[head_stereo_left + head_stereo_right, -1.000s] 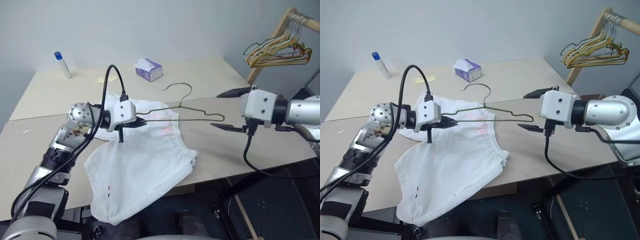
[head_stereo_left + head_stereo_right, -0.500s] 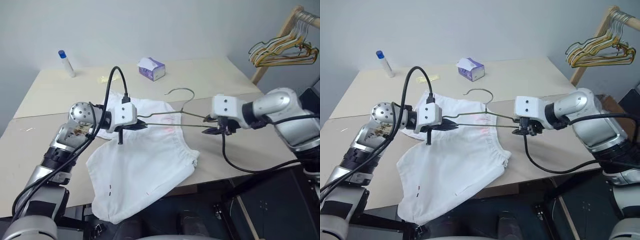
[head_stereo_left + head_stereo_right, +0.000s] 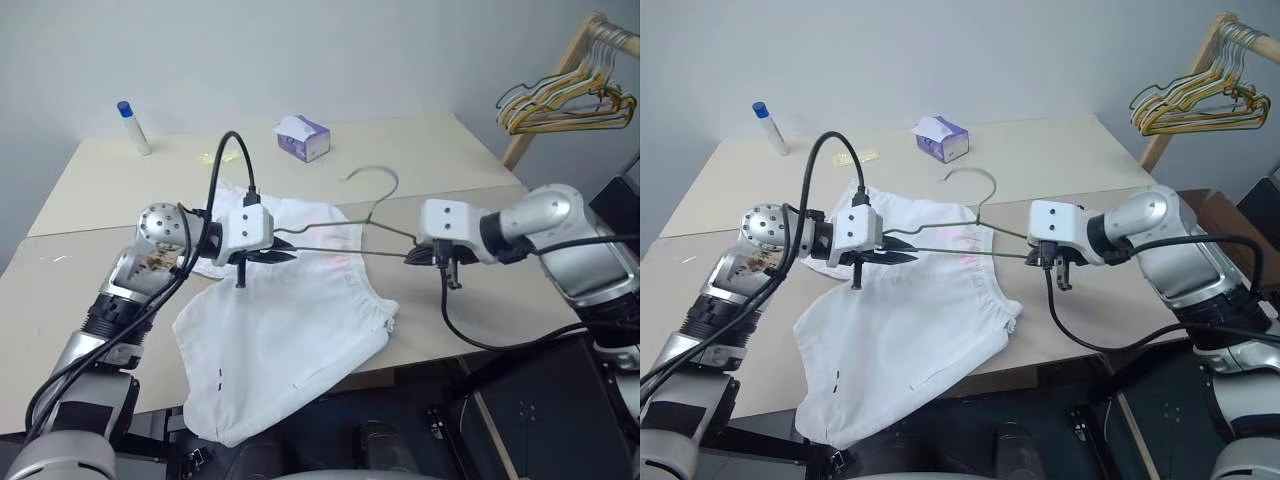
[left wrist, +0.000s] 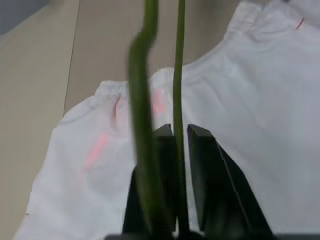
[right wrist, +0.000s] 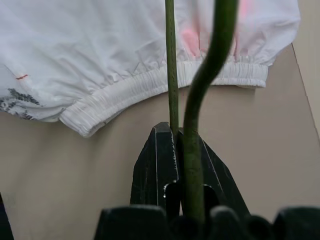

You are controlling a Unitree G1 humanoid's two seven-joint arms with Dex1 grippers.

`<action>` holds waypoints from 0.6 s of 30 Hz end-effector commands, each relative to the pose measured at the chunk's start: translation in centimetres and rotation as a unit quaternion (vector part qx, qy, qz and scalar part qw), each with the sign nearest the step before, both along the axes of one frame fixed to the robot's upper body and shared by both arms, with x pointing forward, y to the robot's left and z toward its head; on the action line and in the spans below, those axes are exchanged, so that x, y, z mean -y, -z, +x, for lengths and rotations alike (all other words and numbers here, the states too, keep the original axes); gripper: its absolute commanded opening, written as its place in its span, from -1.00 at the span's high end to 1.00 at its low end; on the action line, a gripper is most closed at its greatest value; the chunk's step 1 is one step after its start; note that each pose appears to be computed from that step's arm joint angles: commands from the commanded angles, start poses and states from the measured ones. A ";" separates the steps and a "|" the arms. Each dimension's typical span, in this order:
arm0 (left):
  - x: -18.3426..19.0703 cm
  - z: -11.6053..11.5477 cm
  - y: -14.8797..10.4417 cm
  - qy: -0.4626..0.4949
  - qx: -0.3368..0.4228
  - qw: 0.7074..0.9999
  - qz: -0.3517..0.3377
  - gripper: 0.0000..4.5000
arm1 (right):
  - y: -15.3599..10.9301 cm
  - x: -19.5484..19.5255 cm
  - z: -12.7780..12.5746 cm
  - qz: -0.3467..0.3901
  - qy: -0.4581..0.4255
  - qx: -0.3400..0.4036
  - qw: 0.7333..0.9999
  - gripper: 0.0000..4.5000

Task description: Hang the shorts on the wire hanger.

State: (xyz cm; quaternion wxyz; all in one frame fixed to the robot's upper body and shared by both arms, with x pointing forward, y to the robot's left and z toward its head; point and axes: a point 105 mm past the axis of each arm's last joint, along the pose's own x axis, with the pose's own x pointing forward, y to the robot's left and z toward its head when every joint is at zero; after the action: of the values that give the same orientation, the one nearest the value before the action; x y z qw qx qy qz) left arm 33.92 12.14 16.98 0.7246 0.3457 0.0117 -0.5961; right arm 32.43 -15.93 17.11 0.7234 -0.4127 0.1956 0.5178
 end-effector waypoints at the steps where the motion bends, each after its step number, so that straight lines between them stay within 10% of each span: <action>1: -1.0 1.1 -3.4 -0.019 0.036 0.998 -0.054 0.11 | -1.6 1.3 -0.8 0.029 0.025 0.010 0.999 1.00; 9: -3.1 0.8 -6.3 -0.065 0.037 0.983 -0.170 -0.99 | 2.0 6.8 -3.0 0.130 0.217 -0.115 0.961 1.00; 18: -2.6 -3.4 -4.6 -0.047 -0.029 0.978 -0.201 -0.99 | 6.1 7.6 -4.5 0.234 0.351 -0.303 0.854 1.00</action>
State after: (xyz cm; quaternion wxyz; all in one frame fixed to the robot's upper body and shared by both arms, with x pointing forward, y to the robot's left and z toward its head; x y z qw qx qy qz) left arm 31.03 14.67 20.05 0.8020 0.1782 -0.0506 -0.5679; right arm 27.64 -23.77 10.57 0.8367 0.0200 0.4141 0.3578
